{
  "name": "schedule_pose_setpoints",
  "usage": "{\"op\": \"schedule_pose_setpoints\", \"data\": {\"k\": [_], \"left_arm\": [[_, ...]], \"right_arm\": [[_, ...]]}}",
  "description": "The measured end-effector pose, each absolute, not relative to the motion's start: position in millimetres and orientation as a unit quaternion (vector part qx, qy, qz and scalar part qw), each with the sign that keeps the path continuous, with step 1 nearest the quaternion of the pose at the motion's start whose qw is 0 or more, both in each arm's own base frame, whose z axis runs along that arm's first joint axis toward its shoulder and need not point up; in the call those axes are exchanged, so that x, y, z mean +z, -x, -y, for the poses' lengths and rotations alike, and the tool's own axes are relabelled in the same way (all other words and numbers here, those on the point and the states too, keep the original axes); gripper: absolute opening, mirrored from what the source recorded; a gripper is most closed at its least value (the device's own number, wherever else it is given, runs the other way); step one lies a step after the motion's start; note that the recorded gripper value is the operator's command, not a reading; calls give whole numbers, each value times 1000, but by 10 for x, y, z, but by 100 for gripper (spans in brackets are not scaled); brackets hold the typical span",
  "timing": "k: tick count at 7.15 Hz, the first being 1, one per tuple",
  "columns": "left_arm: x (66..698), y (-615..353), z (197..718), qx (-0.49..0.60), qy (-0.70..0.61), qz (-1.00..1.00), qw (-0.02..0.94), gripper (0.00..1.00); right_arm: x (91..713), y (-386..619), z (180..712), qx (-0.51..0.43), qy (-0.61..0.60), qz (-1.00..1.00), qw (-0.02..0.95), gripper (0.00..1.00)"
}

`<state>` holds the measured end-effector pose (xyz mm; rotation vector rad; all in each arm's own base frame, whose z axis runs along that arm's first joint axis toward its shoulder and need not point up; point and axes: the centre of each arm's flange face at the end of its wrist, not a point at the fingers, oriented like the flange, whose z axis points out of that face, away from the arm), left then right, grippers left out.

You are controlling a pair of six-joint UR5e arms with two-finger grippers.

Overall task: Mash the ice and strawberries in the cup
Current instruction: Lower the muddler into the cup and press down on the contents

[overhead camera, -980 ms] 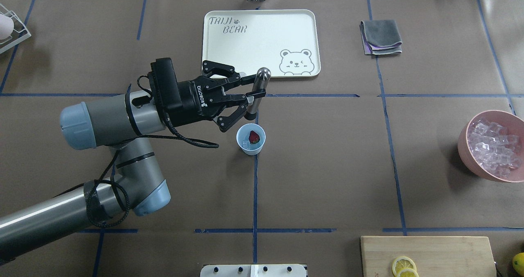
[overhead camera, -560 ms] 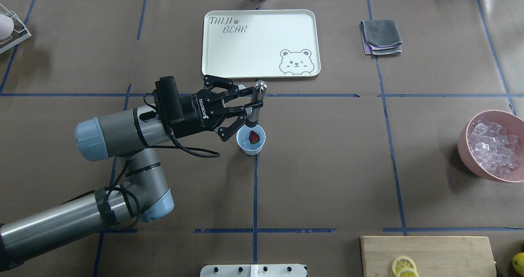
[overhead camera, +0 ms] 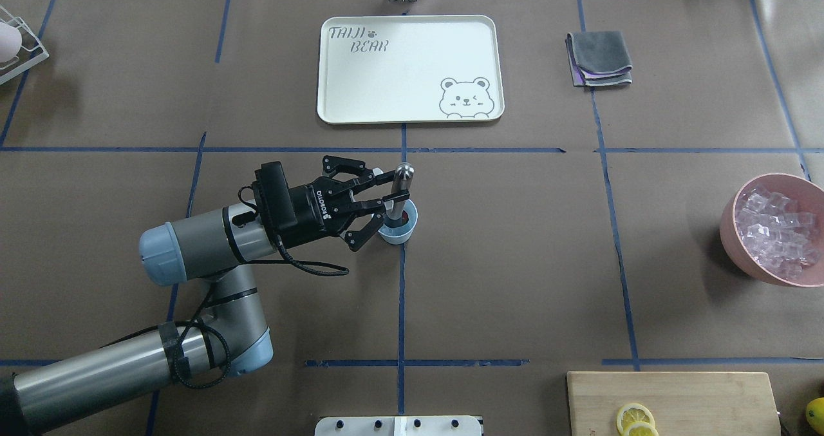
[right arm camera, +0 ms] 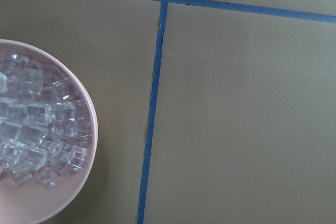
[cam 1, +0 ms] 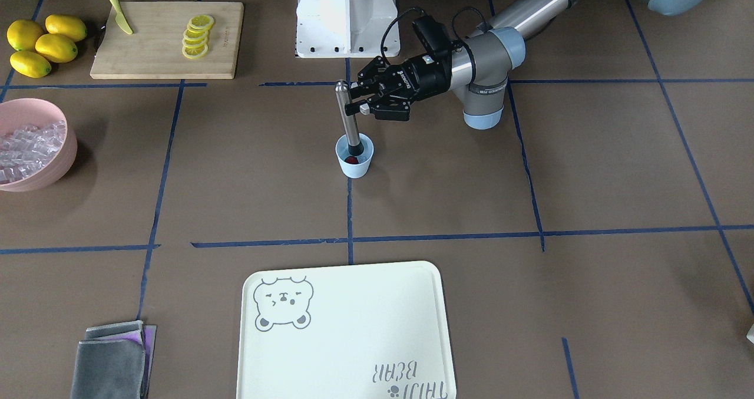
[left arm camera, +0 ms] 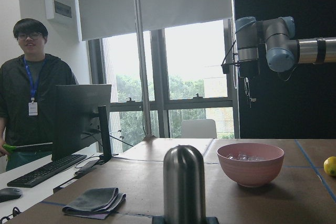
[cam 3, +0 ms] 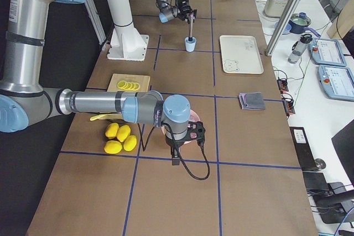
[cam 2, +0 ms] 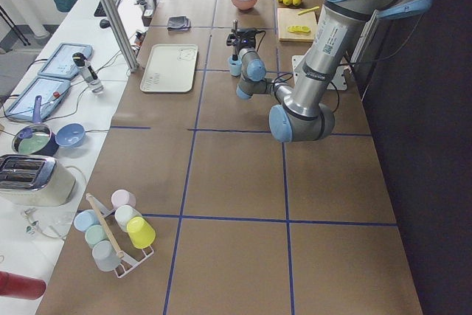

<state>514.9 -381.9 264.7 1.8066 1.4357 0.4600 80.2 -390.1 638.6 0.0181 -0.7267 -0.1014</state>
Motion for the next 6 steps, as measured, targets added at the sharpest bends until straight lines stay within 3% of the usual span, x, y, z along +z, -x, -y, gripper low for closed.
{"op": "schedule_pose_setpoints", "data": {"k": [4,6], "left_arm": [[2742,-5384,3602,167,-715,-561,381,0],[2503,-5228,3812,144,-721,-563,377,0]], "right_arm": [[6376,-802,3900,-50,-10,355,933,100],[6362,-802,3902,-50,-11,355,933,100]]}}
